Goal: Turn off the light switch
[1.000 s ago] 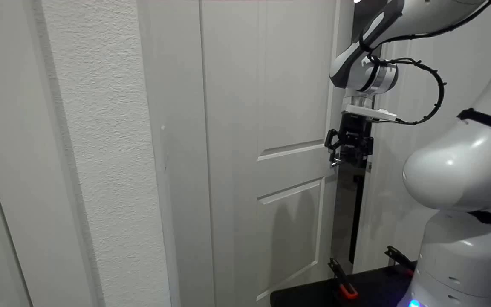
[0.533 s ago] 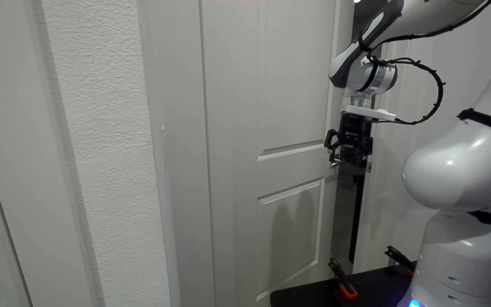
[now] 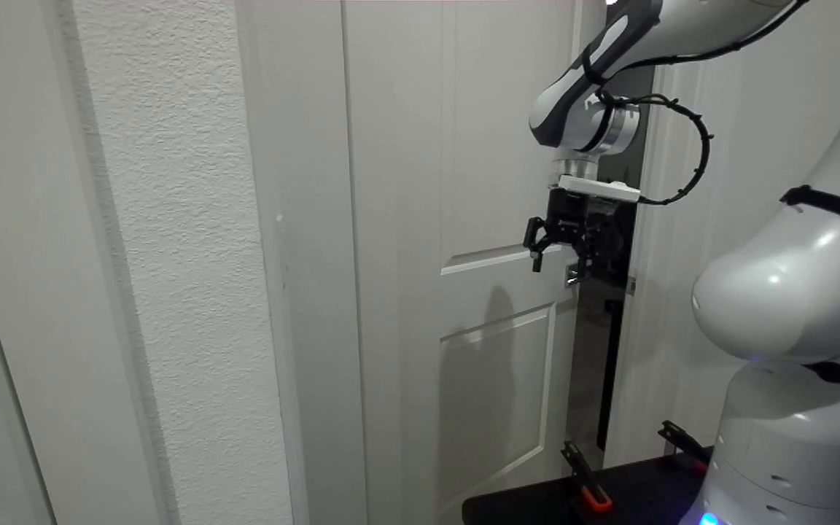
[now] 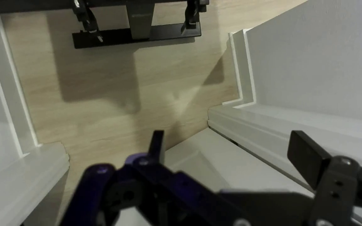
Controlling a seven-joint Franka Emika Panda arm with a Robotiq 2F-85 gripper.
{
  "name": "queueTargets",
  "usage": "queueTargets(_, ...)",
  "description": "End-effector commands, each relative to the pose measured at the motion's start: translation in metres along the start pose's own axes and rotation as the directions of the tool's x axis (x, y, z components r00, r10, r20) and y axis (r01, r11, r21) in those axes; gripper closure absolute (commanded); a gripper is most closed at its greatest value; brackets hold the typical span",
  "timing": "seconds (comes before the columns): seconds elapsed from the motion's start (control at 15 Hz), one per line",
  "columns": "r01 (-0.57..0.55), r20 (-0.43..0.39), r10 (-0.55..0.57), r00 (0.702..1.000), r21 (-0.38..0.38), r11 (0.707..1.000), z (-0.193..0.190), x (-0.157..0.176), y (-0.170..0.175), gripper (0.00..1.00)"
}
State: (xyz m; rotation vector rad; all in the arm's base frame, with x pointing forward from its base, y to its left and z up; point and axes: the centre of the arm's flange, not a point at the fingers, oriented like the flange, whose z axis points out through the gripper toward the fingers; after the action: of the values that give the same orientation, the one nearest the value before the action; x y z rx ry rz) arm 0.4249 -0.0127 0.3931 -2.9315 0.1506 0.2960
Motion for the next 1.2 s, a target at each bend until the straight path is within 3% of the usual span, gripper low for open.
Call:
queueTargets(0.0,0.11,-0.009,-0.11,0.994,0.005,0.994,-0.004,0.018,-0.042,0.0)
queueTargets(0.33,0.274,-0.019,-0.274,0.962,-0.001,0.962,-0.006,0.012,-0.106,0.0)
queueTargets(0.53,0.381,-0.037,-0.381,0.924,0.011,0.924,-0.008,0.0,-0.144,0.0)
queueTargets(1.13,0.665,-0.138,-0.656,0.742,0.023,0.747,-0.004,-0.054,-0.236,0.0)
